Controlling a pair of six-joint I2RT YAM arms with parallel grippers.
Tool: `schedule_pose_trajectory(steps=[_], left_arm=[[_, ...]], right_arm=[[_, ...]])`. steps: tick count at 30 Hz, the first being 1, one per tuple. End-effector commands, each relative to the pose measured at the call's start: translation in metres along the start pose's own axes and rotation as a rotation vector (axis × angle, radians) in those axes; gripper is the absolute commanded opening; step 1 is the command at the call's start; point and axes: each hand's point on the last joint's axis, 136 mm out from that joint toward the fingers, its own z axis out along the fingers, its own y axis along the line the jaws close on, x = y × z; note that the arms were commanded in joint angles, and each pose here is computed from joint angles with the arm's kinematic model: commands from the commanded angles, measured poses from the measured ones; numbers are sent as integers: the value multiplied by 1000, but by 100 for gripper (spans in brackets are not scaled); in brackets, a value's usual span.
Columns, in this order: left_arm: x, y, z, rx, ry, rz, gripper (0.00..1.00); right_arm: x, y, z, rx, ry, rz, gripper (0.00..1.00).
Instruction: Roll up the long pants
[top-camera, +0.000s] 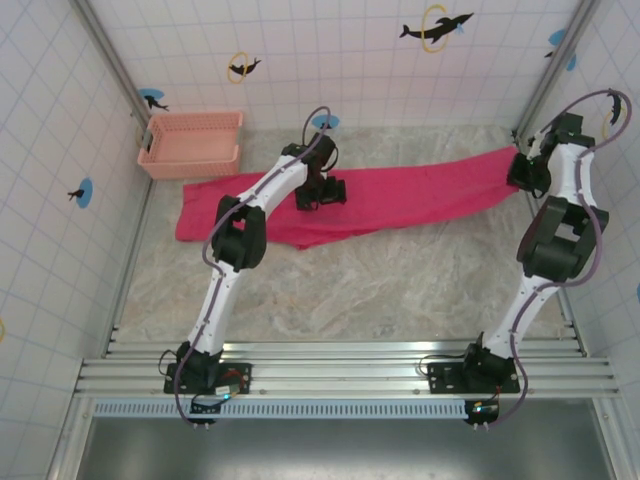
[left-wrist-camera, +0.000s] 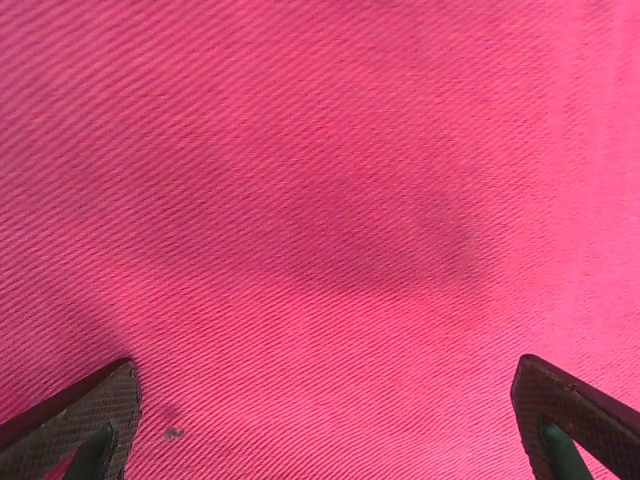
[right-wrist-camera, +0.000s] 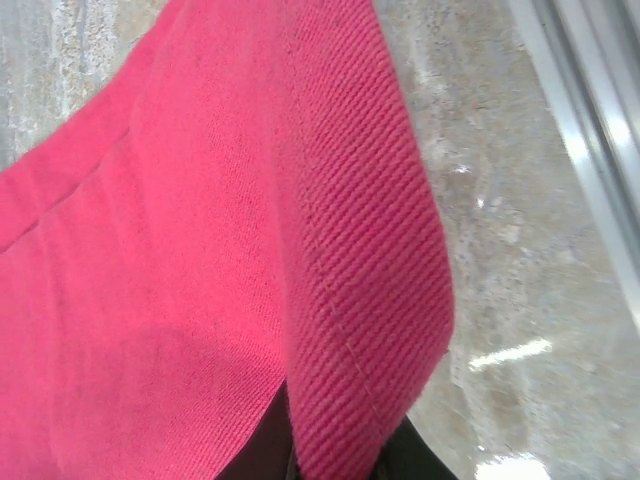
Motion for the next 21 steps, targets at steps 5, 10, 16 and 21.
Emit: schedule_pose_trajectory(steps=[5,10,16,21], left_arm=[[38,-25,-4,45,82,-26,97],[60,-43,5,82,145,-64,97],[91,-85,8,152,186,-76,98],[91,-120,17,260,203,-97,97]], right_arm=[[-18,-10,-53,-19,-120,-26,0],[-34,22,-76,-129,-178,-63,0],[-36,50,-95,-229,-218,-93,0],[-29,103,-110,-337,-248,-162,0]])
